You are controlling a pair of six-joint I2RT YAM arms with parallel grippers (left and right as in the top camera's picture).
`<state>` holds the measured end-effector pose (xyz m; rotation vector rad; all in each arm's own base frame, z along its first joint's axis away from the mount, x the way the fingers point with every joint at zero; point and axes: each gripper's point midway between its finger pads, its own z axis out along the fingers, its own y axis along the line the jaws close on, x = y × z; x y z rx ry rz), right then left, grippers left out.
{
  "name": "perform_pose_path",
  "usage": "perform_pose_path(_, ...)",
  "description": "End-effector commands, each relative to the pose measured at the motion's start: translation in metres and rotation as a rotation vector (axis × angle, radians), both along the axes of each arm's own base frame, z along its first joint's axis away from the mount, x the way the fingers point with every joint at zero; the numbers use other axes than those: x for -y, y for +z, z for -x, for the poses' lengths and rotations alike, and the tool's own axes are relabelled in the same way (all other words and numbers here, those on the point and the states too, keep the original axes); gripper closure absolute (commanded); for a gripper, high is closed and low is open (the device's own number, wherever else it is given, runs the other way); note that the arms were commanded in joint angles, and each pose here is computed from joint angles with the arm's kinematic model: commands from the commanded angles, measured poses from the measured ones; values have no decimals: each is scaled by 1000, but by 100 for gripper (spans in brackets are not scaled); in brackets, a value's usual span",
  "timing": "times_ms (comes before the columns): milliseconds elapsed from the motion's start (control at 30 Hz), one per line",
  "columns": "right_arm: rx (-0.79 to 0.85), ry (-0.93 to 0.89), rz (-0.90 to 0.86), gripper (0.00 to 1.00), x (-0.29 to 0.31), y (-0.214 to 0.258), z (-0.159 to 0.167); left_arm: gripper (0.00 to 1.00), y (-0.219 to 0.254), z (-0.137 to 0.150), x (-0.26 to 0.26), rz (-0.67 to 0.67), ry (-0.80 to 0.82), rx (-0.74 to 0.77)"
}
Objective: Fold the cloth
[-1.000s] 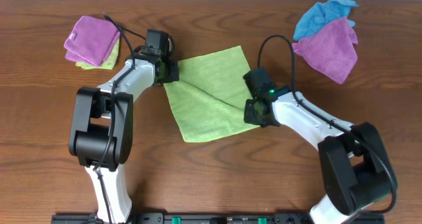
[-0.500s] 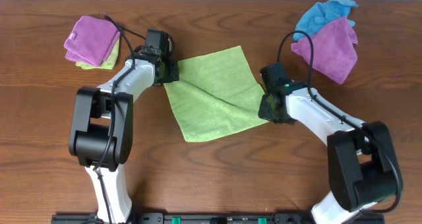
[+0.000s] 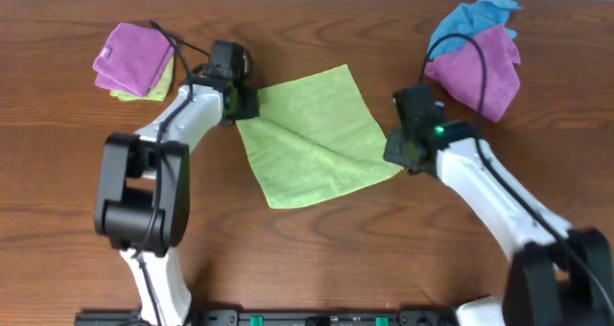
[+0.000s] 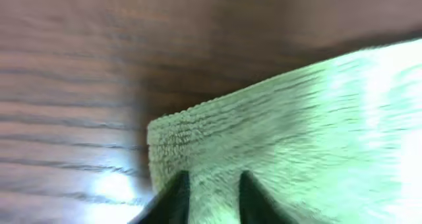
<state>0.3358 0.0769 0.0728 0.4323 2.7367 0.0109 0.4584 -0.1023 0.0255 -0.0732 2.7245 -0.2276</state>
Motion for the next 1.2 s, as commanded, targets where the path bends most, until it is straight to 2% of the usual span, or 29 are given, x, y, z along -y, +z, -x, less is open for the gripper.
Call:
perform_pose_path(0,35,48,22,99,5,13,-1,51,79,-13,8,62,-7,163)
perform_pose_path(33,35,64,17,99,3,13,-1,46,90,-10,12,84,-19,175)
perform_pose_path(133,25,117,-3,99,-4,12,0,46,116,16,22,159,-63,141)
perform_pose_path(200,30,159,-24,99,-10,11,-2,50,119,44,28,202,-89,50)
perform_pose_path(333,33,192,-35,99,-15,11,-3,64,99,102,27,207,-137,-184)
perform_pose_path(467,34,238,-46,99,-19,11,-3,64,88,127,31,244,-161,-255)
perform_pose_path(667,55,323,-73,99,-30,14,-6,67,94,163,28,278,-158,-202)
perform_pose_path(767,68,329,-79,99,-32,15,-10,63,90,179,23,298,-130,-124)
perform_pose_path(933,72,326,-111,99,-32,15,-11,55,59,199,25,397,-34,-63)
perform_pose_path(1167,55,327,-113,99,-31,14,-8,54,22,212,35,526,9,-47)
